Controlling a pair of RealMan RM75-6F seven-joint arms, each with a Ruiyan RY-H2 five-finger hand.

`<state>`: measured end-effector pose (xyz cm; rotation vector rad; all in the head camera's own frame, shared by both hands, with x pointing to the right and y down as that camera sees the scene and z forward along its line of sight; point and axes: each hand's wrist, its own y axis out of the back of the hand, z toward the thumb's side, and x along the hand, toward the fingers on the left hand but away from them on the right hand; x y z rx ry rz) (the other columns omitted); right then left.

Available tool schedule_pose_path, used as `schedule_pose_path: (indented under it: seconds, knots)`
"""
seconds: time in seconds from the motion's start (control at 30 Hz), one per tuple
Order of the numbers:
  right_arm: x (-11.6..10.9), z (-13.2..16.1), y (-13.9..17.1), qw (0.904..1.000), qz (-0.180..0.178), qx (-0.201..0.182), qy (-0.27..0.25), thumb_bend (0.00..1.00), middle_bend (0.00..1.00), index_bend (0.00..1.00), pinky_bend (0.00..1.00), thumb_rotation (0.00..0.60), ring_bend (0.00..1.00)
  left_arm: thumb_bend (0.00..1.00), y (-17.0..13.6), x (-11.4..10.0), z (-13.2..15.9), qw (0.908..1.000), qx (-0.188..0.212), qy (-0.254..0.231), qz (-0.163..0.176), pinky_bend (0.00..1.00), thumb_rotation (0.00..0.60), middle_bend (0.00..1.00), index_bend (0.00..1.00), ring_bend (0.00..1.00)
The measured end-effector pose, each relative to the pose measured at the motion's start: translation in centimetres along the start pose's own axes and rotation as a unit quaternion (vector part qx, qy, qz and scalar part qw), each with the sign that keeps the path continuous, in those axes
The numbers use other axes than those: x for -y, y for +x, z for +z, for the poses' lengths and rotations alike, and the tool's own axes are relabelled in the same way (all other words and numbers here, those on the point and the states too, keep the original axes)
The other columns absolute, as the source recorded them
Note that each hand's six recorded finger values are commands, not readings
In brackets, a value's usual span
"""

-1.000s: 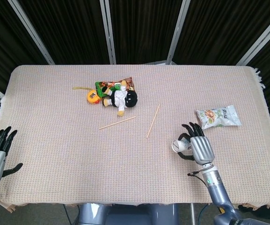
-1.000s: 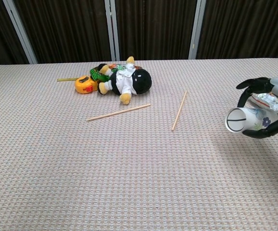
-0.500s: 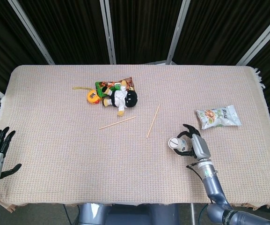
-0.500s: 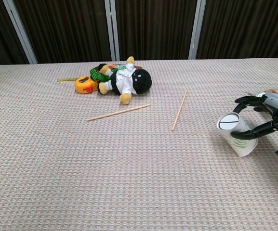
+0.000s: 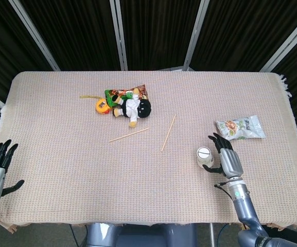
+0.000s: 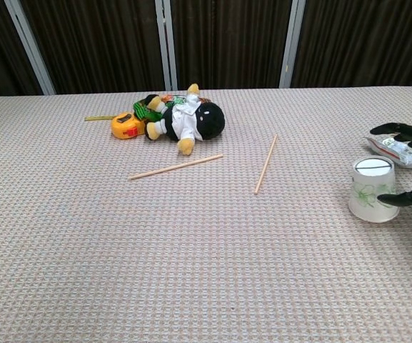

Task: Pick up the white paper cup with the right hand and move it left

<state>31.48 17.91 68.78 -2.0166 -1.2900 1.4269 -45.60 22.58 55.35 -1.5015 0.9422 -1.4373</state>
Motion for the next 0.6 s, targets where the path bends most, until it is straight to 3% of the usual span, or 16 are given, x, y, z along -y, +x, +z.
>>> schedule_pose_path:
  seconds: [0.17,0.37,0.6]
  knots:
    - [-1.8,-0.7,1.3,0.9987,-0.009,-0.011,0.048,0.13,0.00,0.11,0.00,0.600,0.00,0.03,0.0,0.0,0.0,1.0000,0.000,0.000,0.000,0.00,0.600,0.00,0.00,0.00]
    - [-3.9,-1.4,3.3,0.9896,-0.041,-0.038,0.133,0.06,0.00,0.02,0.00,0.600,0.00,0.03,-0.1,0.2,-0.1,1.0000,0.002,0.000,-0.002,0.00,0.600,0.00,0.00,0.00]
    - [-7.1,-2.6,6.8,0.9569,-0.128,-0.063,0.253,0.03,0.00,0.00,0.00,0.600,0.00,0.03,-0.1,0.7,0.1,0.9999,0.008,0.005,-0.007,0.00,0.600,0.00,0.00,0.00]
